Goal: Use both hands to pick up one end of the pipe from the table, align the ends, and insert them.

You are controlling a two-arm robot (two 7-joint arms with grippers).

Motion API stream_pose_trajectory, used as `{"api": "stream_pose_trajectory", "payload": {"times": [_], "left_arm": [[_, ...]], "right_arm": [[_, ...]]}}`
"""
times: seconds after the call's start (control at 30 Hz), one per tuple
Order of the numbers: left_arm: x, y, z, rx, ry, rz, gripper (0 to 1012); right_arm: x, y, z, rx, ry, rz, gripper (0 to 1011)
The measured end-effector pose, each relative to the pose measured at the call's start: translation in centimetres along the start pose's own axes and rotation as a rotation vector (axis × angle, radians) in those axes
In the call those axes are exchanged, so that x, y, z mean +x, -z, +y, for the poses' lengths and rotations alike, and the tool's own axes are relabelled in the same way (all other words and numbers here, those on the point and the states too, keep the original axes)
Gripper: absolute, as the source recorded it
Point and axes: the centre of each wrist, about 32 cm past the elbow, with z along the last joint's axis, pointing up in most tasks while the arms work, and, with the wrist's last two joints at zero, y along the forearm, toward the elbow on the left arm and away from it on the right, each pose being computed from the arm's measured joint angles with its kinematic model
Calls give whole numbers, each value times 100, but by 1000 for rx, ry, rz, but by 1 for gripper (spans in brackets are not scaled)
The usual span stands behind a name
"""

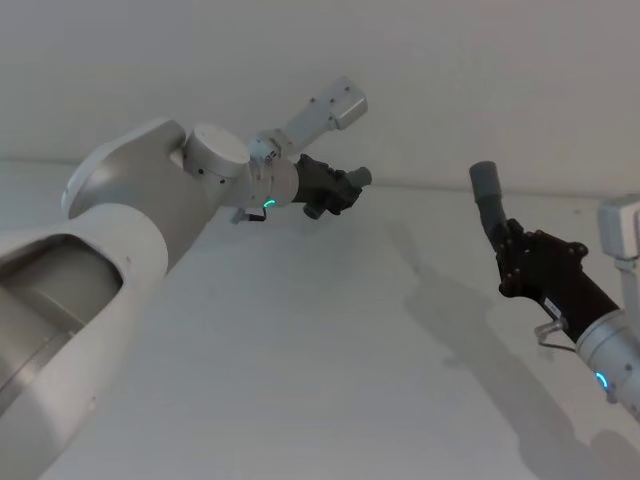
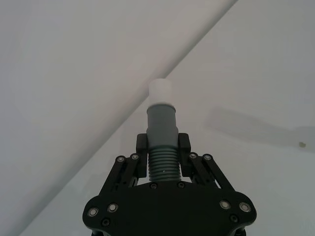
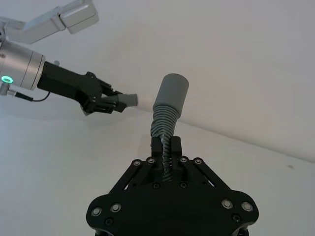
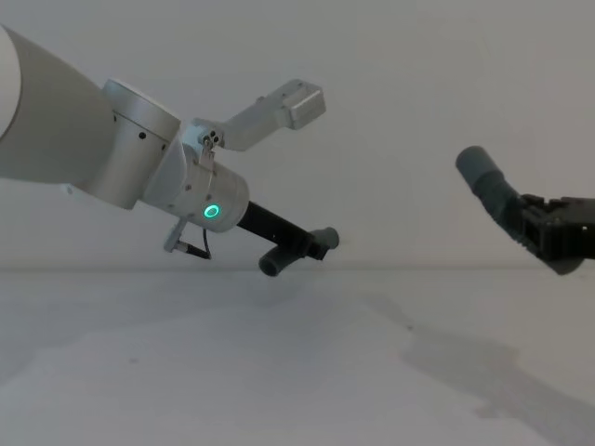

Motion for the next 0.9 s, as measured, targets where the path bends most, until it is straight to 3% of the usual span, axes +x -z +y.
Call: {"api": "stream_pose_trajectory", "payload": {"times": [0.57, 0.9], "left_arm": [[0, 0, 0, 0, 0, 0, 347], [0, 0, 0, 0, 0, 0, 347]], "right_arm": [[-304, 36, -325, 52, 131, 76, 82], [-336, 39, -367, 56, 148, 85, 81]]}}
